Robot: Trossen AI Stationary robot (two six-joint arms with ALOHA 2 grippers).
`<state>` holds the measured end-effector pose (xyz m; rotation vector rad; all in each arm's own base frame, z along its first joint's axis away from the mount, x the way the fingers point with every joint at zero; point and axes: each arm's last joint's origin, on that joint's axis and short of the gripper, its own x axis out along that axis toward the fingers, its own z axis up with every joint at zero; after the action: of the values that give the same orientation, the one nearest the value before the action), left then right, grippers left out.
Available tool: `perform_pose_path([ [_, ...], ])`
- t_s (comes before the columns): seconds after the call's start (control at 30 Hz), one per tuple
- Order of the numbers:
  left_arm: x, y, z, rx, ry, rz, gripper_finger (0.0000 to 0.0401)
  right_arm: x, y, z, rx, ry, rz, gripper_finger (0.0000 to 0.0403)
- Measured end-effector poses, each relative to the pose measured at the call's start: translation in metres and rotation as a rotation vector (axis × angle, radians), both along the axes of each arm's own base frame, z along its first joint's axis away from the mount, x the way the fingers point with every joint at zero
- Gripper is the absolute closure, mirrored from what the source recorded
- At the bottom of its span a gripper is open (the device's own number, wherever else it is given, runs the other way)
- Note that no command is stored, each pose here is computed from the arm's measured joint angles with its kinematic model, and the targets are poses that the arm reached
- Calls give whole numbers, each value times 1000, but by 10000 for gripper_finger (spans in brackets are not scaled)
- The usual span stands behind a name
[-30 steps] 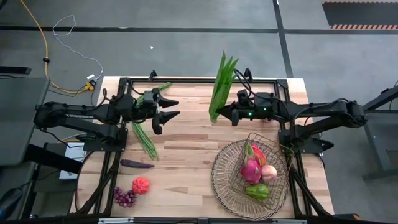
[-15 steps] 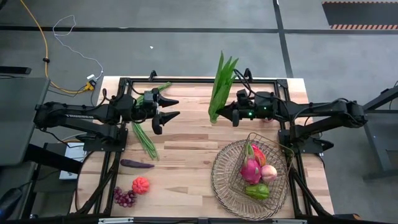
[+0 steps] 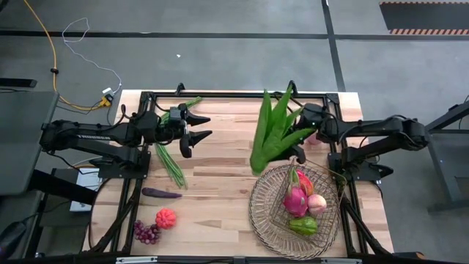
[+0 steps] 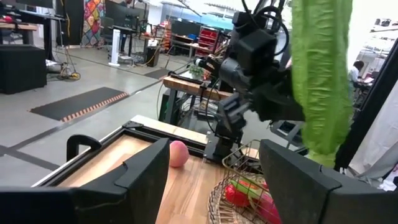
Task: Build produce basket
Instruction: Put the leaf lettuce into the wire basket
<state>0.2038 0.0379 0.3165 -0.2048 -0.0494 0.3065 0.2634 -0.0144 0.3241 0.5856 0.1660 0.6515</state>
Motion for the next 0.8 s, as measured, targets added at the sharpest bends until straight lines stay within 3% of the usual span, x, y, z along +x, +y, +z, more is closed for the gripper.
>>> perform_pose_path([
  [0.23,0,0,0,-1,4,0,162,0,0,0,15,15,25,309],
  [0.37,0,0,0,-3,4,0,162,0,-6,2,82,51,-60,309],
  [0.53,0,0,0,-1,4,0,162,-5,-5,27,86,103,-46,309],
  [0.67,0,0,0,-1,4,0,162,-18,13,48,-5,301,-5,309],
  [0.8,0,0,0,-1,5,0,162,-45,39,61,-152,587,-45,309],
])
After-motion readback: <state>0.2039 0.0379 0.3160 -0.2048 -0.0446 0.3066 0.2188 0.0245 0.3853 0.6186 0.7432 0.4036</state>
